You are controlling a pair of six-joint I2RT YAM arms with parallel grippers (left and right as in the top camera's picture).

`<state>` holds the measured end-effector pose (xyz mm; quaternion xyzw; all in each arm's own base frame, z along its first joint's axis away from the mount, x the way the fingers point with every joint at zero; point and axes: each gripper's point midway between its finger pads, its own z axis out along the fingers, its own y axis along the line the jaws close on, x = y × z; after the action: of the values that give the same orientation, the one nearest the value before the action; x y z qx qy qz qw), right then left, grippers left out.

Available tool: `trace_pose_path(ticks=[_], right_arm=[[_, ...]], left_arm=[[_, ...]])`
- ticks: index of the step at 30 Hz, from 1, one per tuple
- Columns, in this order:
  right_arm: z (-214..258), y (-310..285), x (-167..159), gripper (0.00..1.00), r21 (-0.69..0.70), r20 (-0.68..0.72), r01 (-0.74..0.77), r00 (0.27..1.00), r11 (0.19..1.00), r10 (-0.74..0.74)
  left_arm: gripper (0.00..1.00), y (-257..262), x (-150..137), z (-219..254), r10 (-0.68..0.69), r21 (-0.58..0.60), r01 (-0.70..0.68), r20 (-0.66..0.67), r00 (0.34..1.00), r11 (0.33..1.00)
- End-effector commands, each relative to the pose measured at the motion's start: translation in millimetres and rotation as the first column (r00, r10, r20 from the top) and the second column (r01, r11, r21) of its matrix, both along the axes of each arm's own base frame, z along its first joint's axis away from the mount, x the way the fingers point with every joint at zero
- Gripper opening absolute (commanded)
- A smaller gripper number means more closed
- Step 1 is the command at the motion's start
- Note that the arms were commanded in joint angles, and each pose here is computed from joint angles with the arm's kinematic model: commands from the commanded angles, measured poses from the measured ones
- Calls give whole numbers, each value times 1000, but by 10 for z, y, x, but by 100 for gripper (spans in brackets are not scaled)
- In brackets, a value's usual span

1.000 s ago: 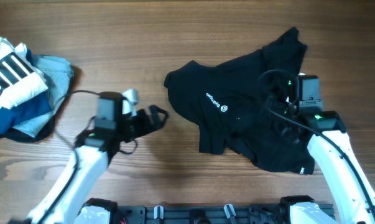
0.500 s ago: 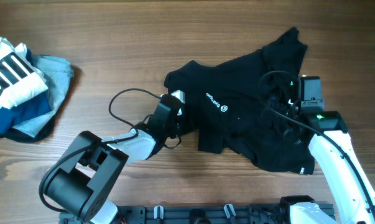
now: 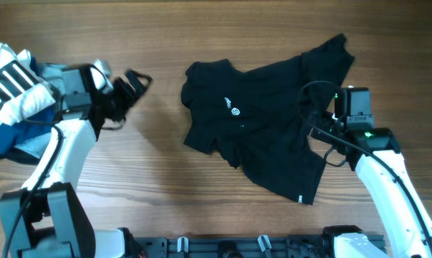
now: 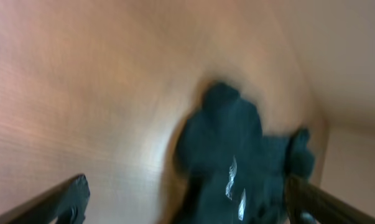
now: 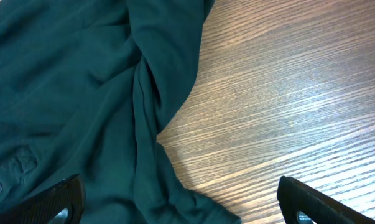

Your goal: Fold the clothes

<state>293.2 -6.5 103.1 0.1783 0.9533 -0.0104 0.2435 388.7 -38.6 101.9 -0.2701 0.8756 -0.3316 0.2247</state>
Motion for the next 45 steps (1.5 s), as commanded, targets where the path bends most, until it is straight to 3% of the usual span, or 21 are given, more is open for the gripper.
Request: trace_pose_path(ticks=[1,4,6,10,12,13,14,16,18,20,22,24,26,28,30,31,35,37,41,42,45], right_arm=[[41,-15,19,100,1,19,8,1000,1000,-8],[38,-14,13,100,1,16,7,1000,1000,-7],[28,-12,-4,100,2,8,7,1000,1000,-7],[11,-11,-36,100,2,-7,5,1000,1000,-5],[7,-11,-44,100,2,-10,6,1000,1000,-6],[7,-12,-45,100,2,-11,6,1000,1000,-6],[7,-11,-45,100,2,-11,6,1000,1000,-6],[5,-12,-49,100,2,-12,6,1000,1000,-6],[5,-12,-49,100,2,-12,6,1000,1000,-6],[5,-12,-48,100,2,-12,6,1000,1000,-6],[7,-12,-44,100,2,-10,6,1000,1000,-6],[7,-11,-44,100,3,-10,6,1000,1000,-6],[7,-11,-44,100,3,-10,6,1000,1000,-6],[9,-11,-40,100,3,-8,6,1000,1000,-6],[9,-11,-41,100,3,-9,6,1000,1000,-6],[8,-12,-42,100,2,-9,6,1000,1000,-6],[14,154,-10,98,71,2,-69,998,995,69],[69,418,61,94,151,54,-230,973,961,225],[67,558,58,93,173,63,-337,941,925,332],[78,620,81,93,185,62,-362,932,914,357],[241,862,300,93,190,87,-436,900,880,427]], left_arm=[[100,-539,-635,-269,-169,-112,145,-250,953,983],[100,-850,-846,-523,-244,-24,250,-329,912,968],[100,-1081,-840,-618,-303,24,325,-307,902,945],[98,-1140,-293,-806,-239,337,265,-117,964,904],[93,-1244,-122,-835,-245,360,244,-44,969,901],[86,-1316,-67,-863,-257,354,247,-19,966,902],[66,-1380,-27,-923,-267,353,251,-3,964,901],[4,-1421,-22,-1009,-278,344,263,-7,961,901],[4,-1403,25,-929,-283,346,260,16,959,902],[4,-1190,286,-641,-291,420,222,108,950,880],[4,-678,748,-122,-221,513,68,244,944,856],[4,-36,1188,509,-103,512,-104,361,927,853],[5,357,1287,731,-13,468,-181,382,924,865],[100,206,1095,546,-84,380,-30,281,956,925],[100,76,685,179,-115,331,89,61,991,940],[100,24,317,-60,-123,303,154,-117,985,941],[100,25,-587,-340,-115,234,257,-490,864,938],[100,121,-818,-471,-79,266,274,-569,819,924],[100,156,-948,-809,12,284,191,-585,811,940],[97,120,-934,-884,4,268,180,-567,824,946],[73,-38,-847,-1000,-50,192,167,-499,865,967]])
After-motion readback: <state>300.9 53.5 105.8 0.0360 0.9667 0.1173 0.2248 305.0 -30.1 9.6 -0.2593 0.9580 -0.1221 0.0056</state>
